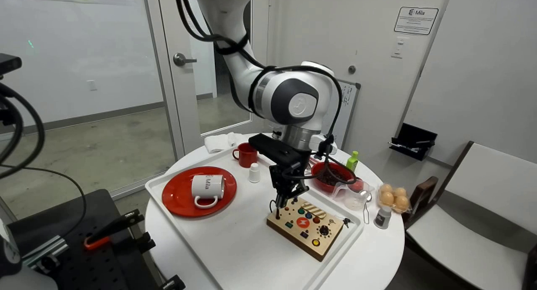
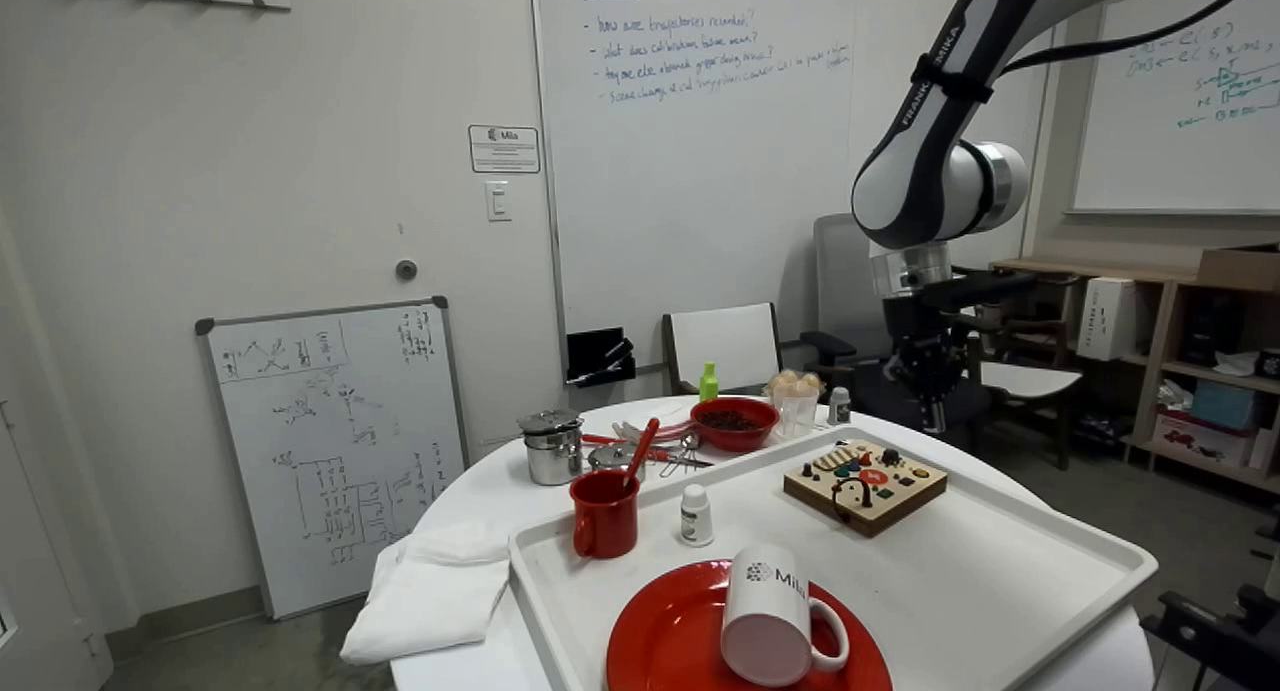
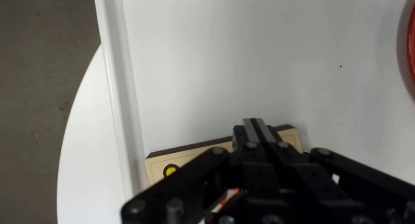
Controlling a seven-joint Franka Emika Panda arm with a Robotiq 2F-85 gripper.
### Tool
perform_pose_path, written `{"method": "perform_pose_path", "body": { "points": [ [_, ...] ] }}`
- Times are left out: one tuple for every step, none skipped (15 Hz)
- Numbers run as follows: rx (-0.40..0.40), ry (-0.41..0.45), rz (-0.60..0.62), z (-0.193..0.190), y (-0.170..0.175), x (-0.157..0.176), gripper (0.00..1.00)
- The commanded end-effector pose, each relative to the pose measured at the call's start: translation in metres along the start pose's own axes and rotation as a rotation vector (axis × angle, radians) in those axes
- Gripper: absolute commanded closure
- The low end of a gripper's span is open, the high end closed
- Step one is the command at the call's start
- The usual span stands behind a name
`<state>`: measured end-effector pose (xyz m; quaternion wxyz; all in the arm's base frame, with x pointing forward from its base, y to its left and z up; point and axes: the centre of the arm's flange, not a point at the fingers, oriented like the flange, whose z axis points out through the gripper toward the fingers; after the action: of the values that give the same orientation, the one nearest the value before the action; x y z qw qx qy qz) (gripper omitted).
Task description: Press a button on the toy object on table
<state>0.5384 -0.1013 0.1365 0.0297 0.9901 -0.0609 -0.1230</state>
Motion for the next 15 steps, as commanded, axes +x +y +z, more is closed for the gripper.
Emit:
{"method": "perform_pose_path", "body": {
  "points": [
    [0.000,0.002,0.001,-0.001,0.000,0.001,0.94],
    [0.003,0.019,-0.003,0.001,0.000,0.002,0.93],
    [0.008,0.024,-0.015,0.004,-0.003,0.004,0.93],
    [-0.001,0.031,-0.024,0.008,-0.007,0.006,0.93],
    [-0.001,0.041,-0.035,0.012,-0.009,0.009,0.93],
    [-0.004,0.051,-0.048,0.016,-0.012,0.012,0.93],
    [-0.006,0.063,-0.068,0.020,-0.014,0.015,0.93],
    [-0.015,0.069,-0.093,0.026,-0.017,0.020,0.93],
    [-0.016,0.070,-0.118,0.032,-0.020,0.024,0.93],
    [-0.015,0.067,-0.146,0.040,-0.022,0.030,0.93],
    [-0.011,0.065,-0.167,0.047,-0.024,0.033,0.93],
    [-0.003,0.061,-0.186,0.056,-0.025,0.038,0.92],
    [-0.007,0.050,-0.186,0.063,-0.026,0.044,0.92],
    [-0.003,0.037,-0.189,0.070,-0.026,0.048,0.93],
    [-0.001,0.030,-0.192,0.073,-0.026,0.049,0.93]
  ]
}}
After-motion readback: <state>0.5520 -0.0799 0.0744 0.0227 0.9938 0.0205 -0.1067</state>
